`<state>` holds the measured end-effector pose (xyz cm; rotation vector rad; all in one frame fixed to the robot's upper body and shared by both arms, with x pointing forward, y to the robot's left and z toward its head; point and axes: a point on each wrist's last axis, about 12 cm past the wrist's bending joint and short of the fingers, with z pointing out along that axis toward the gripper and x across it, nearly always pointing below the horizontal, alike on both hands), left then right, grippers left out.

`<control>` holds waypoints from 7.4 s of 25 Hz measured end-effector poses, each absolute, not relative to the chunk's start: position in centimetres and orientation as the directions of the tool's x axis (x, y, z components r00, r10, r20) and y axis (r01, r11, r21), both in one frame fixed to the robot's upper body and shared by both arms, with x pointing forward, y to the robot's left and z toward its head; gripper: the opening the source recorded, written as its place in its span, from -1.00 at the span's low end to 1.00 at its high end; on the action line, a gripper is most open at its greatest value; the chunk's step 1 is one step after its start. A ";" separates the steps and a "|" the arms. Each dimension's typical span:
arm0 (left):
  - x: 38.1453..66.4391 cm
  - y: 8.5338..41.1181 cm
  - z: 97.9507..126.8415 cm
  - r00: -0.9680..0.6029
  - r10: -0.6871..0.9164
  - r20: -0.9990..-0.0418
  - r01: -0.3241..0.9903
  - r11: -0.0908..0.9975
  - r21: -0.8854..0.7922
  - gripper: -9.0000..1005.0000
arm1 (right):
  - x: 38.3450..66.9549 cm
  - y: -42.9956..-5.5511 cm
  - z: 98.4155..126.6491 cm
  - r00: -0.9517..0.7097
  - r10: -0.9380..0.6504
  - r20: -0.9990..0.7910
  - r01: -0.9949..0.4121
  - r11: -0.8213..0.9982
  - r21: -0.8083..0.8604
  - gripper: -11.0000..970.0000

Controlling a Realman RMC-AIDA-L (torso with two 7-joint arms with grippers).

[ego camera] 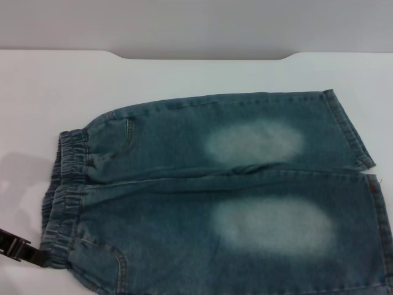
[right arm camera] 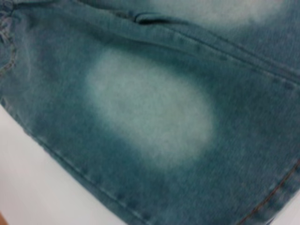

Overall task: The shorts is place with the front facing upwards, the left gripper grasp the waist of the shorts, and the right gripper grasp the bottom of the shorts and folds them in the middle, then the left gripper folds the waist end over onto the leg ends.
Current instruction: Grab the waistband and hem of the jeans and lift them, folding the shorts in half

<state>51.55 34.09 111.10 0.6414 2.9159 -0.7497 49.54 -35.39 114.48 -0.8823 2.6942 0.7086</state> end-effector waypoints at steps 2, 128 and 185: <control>51.6 34.0 111.1 -0.910 0.382 -0.162 0.412 0.794 -0.447 -0.93 | 49.4 -35.3 114.5 -0.798 -0.502 -0.334 -0.602 0.701 0.382 -0.02; 54.0 32.1 113.3 -0.861 0.391 -0.325 0.502 0.754 -0.423 -0.93 | 52.3 -32.6 113.1 -0.713 -0.602 -0.359 -0.700 0.643 0.312 -0.92; 56.5 35.0 118.4 -0.698 0.268 -0.664 0.580 0.756 -0.305 -0.93 | 56.6 -35.0 119.5 -0.373 -0.264 -0.889 -0.642 0.766 0.042 -0.92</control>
